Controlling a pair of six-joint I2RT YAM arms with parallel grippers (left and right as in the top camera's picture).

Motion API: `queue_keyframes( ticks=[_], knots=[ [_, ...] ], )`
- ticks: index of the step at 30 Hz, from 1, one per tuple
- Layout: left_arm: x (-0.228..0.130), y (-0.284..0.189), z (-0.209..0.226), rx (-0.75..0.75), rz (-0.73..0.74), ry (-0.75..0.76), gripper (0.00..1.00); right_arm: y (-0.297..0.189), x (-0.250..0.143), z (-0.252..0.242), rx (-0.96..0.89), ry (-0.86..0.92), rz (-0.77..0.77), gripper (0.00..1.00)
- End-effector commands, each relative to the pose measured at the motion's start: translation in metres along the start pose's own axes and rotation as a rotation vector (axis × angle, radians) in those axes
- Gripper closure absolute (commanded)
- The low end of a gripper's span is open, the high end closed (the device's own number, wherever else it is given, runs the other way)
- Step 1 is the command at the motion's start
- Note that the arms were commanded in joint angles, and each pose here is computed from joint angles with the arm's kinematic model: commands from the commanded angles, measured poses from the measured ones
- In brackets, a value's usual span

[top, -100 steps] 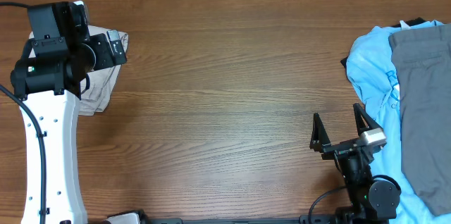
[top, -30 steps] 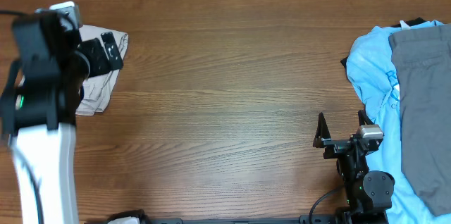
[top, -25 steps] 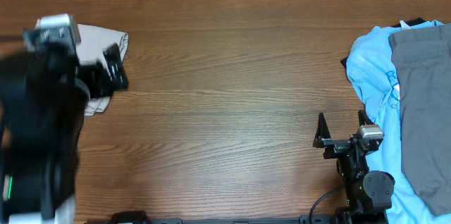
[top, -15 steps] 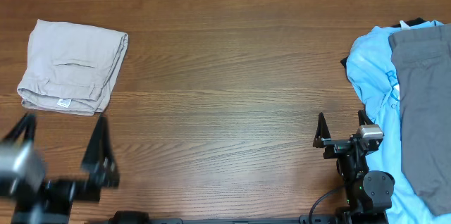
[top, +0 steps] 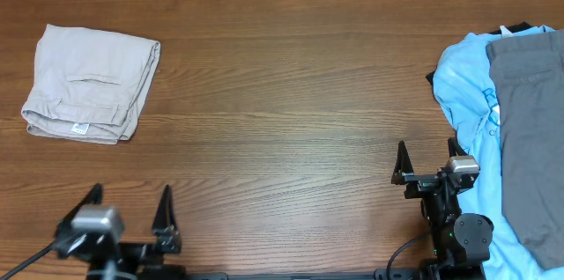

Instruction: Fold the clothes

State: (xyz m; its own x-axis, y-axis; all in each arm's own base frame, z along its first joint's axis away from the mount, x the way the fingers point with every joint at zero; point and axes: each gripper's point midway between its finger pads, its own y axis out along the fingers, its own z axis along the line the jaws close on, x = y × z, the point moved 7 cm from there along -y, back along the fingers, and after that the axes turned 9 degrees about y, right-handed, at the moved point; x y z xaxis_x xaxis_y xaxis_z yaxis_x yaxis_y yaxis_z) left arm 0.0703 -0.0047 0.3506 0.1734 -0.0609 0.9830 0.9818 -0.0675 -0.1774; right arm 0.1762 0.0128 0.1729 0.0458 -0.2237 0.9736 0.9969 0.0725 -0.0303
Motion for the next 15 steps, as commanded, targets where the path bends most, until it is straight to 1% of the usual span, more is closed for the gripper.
queue_keyframes(
  ticks=[1,6,11,15],
  knots=[
    [-0.029,0.02,-0.001,-0.001,0.004,-0.003,0.0,0.0,-0.001,-0.002,-0.014,0.007,-0.012,0.0],
    [-0.05,0.049,-0.003,0.0,-0.084,-0.003,0.0,0.0,-0.001,-0.002,-0.014,0.007,-0.012,0.0],
    [-0.06,0.07,-0.004,0.002,-0.217,-0.004,0.0,0.0,-0.001,-0.002,-0.014,0.007,-0.012,0.0],
    [-0.067,0.085,-0.005,0.001,-0.273,-0.004,0.0,0.0,-0.001,-0.002,-0.014,0.007,-0.012,0.0]
  ],
)
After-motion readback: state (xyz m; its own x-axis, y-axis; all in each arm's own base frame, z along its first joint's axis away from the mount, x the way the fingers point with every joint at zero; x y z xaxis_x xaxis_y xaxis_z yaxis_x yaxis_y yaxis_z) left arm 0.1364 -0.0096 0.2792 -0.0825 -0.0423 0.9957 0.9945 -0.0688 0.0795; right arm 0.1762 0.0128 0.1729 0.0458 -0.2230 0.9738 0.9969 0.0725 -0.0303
